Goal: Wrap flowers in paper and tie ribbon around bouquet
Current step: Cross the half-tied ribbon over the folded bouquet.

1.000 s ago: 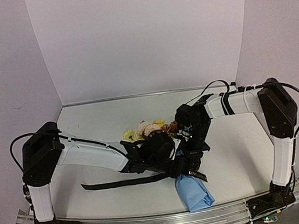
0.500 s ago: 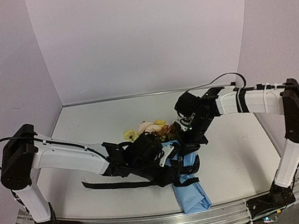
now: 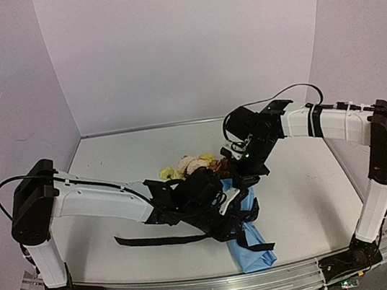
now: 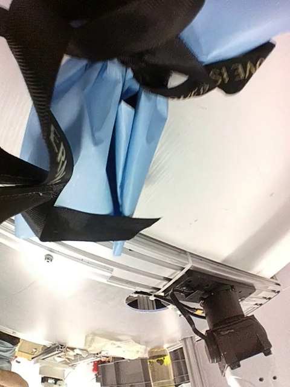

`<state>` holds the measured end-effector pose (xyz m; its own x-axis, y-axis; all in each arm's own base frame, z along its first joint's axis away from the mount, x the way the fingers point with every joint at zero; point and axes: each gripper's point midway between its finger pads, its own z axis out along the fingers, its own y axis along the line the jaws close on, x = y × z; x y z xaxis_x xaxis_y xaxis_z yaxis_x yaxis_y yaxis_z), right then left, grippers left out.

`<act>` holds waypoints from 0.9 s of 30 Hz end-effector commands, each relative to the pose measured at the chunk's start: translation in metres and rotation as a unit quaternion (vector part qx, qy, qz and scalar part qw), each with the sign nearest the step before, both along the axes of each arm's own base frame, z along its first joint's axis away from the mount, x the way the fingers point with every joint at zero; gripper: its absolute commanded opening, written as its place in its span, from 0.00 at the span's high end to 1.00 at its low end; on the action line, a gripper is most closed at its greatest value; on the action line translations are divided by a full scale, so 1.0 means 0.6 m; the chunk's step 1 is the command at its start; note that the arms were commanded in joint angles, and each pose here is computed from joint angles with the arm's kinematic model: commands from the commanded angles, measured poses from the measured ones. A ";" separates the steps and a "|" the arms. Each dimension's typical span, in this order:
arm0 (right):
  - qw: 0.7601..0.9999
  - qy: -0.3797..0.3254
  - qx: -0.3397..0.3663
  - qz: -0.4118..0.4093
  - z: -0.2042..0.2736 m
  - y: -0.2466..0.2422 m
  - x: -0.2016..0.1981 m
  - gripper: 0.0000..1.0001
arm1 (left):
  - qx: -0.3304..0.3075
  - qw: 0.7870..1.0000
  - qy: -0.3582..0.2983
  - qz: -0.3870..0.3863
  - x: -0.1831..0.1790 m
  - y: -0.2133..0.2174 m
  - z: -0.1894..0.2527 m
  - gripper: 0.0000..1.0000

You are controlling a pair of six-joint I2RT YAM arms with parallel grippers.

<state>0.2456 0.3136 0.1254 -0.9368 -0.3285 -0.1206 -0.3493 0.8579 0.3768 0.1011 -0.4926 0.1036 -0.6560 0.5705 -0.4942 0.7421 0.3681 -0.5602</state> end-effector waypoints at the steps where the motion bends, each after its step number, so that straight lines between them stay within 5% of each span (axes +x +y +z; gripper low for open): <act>1: 0.999 0.021 0.019 0.040 -0.002 0.032 -0.010 1.00 | -0.082 0.995 -0.036 -0.033 0.008 -0.073 0.069 0.95; 9: 0.999 0.012 0.045 0.024 -0.012 0.037 0.005 1.00 | -0.116 0.991 -0.068 -0.010 0.023 -0.084 0.065 0.93; 22: 0.990 0.013 0.132 -0.049 -0.017 0.043 0.019 1.00 | -0.086 0.991 -0.103 -0.012 0.035 -0.079 -0.002 0.92; 27: 0.989 0.008 0.141 -0.054 -0.014 0.034 0.011 1.00 | -0.083 0.990 -0.113 -0.016 0.033 -0.088 -0.003 0.78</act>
<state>0.2501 0.3270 0.0904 -0.9722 -0.2073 -0.1088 -0.2324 0.7999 0.5533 0.1139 -0.5328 0.0902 -0.5408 0.5229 -0.6589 0.8386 0.2743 -0.4706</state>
